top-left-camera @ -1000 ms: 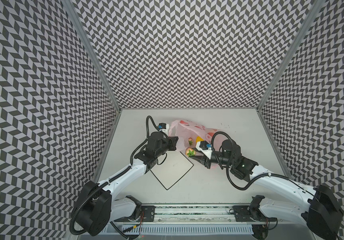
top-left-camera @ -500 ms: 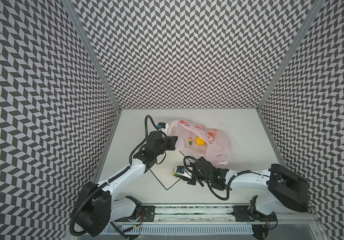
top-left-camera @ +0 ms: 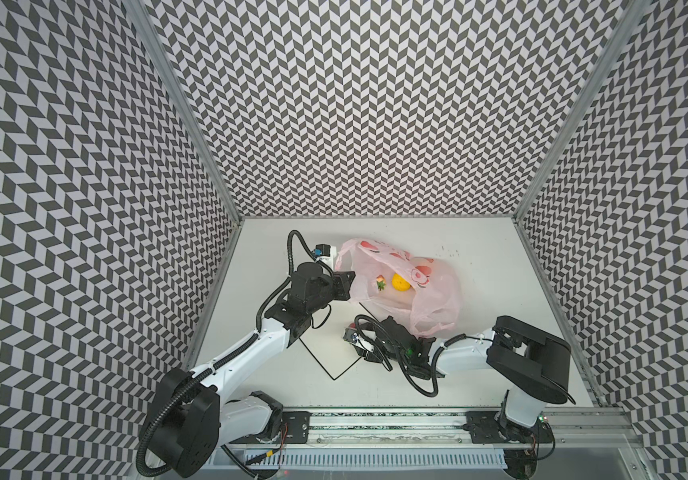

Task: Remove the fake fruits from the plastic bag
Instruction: 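Lift the apple out and set it on the white plate, opening right gripper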

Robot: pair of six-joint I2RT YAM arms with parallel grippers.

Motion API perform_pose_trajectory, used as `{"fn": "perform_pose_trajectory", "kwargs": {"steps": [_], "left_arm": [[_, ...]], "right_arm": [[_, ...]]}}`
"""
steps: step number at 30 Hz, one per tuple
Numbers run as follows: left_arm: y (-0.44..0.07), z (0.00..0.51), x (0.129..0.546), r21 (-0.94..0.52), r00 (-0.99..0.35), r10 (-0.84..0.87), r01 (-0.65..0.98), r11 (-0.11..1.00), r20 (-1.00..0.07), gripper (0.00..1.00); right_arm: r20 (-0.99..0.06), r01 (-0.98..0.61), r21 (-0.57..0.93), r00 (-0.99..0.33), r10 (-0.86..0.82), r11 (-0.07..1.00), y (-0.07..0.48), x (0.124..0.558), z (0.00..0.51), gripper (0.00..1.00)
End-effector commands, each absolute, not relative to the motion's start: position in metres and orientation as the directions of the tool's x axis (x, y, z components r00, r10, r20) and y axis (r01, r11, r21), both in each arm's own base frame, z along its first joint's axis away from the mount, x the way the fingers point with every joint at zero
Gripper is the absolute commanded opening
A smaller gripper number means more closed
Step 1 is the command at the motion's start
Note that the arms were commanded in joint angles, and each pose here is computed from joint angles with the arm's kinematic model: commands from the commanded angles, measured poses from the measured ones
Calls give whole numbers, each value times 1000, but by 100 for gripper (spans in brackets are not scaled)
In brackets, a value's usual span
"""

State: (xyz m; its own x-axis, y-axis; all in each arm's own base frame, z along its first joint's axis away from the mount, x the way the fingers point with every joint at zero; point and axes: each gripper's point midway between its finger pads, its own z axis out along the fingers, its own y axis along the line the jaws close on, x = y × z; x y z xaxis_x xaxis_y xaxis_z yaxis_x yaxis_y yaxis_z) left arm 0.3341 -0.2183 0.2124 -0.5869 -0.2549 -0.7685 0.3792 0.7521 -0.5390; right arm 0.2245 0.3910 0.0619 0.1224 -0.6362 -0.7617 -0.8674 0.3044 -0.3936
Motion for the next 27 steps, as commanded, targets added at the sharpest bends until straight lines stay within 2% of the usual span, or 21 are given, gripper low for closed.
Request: {"fn": "perform_pose_trajectory", "kwargs": {"steps": [1,6,8,10,14,16,19,21,23,25,27], "left_arm": [[-216,222,334,-530,-569,-254,394,751,-782,0],[-216,224,334,-530,-564,-257,397,749,-785,0],[-216,225,334,-529,-560,-256,400,748,-788,0],[-216,228,334,-526,-555,-256,406,747,-792,0],[-216,230,332,-529,-549,-261,411,742,-794,0],[-217,231,332,-532,-549,-263,415,738,-793,0],[-217,231,330,-538,-551,-267,416,733,-791,0],[-218,229,328,-540,-555,-266,417,731,-788,0],[-218,228,326,-545,-561,-266,418,727,-784,0],[-219,227,323,-546,-567,-260,422,724,-782,0],[-219,226,320,-547,-572,-256,421,724,-779,0]], "right_arm": [[-793,-866,-394,150,-590,308,399,222,78,63],[-818,-873,-392,186,-544,291,395,212,104,74],[-835,-877,-387,201,-513,286,391,206,121,75],[-860,-891,-370,220,-461,264,385,192,143,81],[-913,-917,-299,195,-359,263,368,170,190,80],[-946,-914,-226,123,-301,338,355,171,214,77],[-982,-841,-61,-46,-185,537,330,193,245,70],[-981,-722,67,-174,-87,689,309,216,254,58],[-948,-573,217,-316,31,790,290,234,256,51],[-890,-440,337,-437,129,833,279,248,249,42],[-844,-375,398,-508,174,837,280,257,238,33]]}}
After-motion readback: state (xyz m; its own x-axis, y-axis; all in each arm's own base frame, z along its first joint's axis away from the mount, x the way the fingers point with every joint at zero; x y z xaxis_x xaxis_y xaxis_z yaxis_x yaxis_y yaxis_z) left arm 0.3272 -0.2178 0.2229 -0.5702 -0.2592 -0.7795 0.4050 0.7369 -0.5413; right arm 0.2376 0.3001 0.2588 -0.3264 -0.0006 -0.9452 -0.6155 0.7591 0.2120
